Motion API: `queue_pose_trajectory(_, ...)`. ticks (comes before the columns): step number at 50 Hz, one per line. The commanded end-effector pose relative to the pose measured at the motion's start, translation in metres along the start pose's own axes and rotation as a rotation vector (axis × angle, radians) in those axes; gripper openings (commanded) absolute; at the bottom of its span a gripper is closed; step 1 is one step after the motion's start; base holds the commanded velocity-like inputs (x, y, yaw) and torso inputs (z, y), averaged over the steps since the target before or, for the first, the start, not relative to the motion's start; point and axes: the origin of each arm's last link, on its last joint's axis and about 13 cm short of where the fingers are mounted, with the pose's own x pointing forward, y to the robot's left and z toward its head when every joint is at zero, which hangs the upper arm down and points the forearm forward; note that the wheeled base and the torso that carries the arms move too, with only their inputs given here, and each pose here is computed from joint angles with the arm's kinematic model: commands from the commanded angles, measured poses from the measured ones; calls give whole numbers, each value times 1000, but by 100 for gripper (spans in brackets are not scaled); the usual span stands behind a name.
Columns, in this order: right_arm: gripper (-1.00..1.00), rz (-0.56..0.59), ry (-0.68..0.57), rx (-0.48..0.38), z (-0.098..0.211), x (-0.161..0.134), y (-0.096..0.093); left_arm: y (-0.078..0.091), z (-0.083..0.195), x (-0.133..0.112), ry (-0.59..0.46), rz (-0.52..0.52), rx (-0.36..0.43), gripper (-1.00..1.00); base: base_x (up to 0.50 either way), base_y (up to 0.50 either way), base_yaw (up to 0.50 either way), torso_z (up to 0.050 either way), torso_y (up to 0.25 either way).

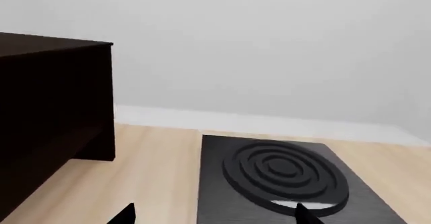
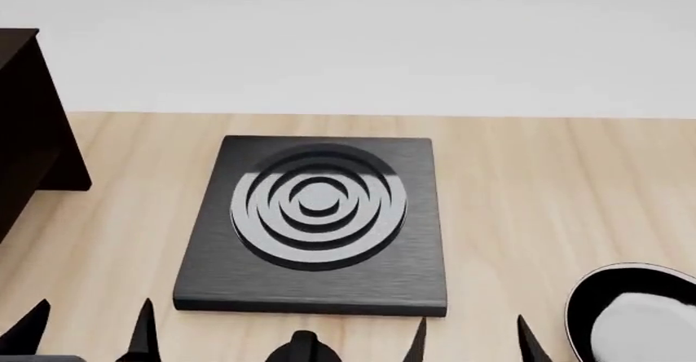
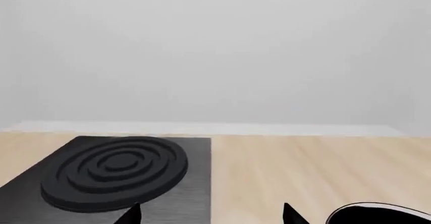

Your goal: Put the frying pan on the cabinet shelf.

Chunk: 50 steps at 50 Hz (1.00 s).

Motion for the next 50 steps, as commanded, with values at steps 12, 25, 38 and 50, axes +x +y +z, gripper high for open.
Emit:
queue_pose_trajectory(12, 100, -17, 54, -86, 86, -7, -23, -11, 88, -9, 13, -105, -20, 100, 0, 0, 0, 0, 0)
queue_pose_trajectory(25, 100, -96, 136, -92, 119, -16, -65, -11, 109, -8, 41, -127, -42, 100, 0, 0, 1, 0, 0)
queue_pose_trajectory(38, 100, -213, 281, -126, 118, -27, -99, -8, 108, -10, 62, -128, -50, 100, 0, 0, 0, 0, 0)
queue_pose_trajectory(50, 100, -279, 387, -119, 110, -41, -118, -8, 107, -9, 68, -129, -50, 100, 0, 0, 0, 0, 0)
